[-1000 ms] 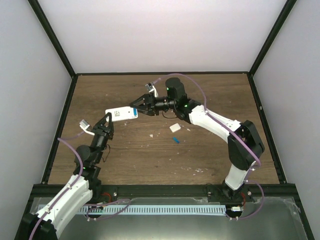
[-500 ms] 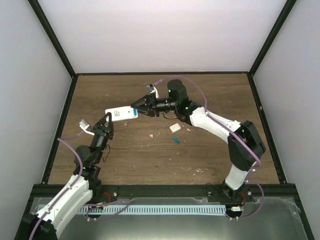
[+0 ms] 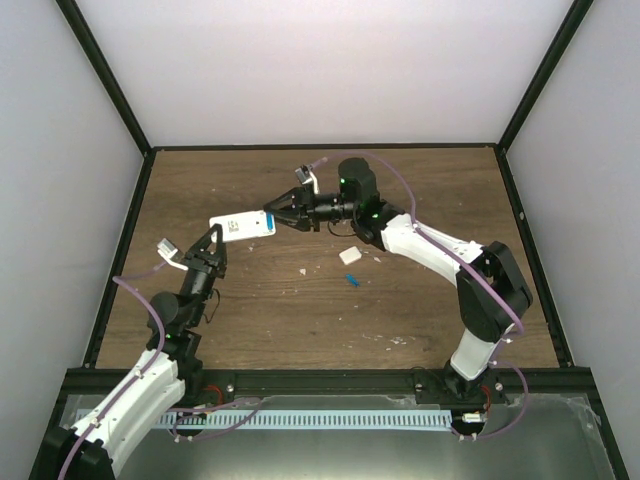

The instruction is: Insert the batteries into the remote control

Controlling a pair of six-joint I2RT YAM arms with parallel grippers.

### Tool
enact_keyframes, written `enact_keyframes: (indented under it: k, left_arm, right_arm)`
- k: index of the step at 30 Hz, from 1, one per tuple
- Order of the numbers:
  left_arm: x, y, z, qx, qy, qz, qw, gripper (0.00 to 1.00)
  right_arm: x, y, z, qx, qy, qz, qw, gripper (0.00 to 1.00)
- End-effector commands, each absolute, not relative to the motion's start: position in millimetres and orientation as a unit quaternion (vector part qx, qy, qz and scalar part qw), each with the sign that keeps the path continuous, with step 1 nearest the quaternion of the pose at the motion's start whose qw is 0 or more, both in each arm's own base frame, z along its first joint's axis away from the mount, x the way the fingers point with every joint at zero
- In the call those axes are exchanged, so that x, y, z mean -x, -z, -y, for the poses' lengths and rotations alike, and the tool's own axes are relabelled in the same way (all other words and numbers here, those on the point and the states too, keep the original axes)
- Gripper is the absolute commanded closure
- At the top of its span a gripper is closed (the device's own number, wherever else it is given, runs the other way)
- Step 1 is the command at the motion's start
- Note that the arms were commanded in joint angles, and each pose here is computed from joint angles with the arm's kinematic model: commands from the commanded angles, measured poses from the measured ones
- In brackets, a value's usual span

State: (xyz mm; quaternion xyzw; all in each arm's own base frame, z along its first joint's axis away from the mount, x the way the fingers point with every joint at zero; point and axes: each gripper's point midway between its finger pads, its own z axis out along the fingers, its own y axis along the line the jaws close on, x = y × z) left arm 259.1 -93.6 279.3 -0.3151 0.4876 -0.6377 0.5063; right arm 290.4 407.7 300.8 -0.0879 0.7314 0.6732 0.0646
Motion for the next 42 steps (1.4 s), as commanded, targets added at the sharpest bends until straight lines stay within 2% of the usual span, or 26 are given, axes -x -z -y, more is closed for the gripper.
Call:
enact_keyframes:
  k: [1,23,42]
  left_arm:
    - [-252.4,-290.0,94.1,0.289,0.647,-0.473,0.523,1.00]
    - [-254.2,-294.4,94.4,0.287,0.647,-0.470,0.527,1.00]
    - [-258.0,-289.7,91.4,0.306,0.637,-0.477,0.522,1.00]
  right_arm:
    - [-284.7,-331.4,-402.3,0.110,-0.696,-0.706,0.080,0.67]
    - [-282.1,-328.1,-404.4,0.130,-0.689,-0.708,0.078,0.83]
    - [-285.6,-315.1,-399.7,0.146,-0.646,-0.740,0.118,0.83]
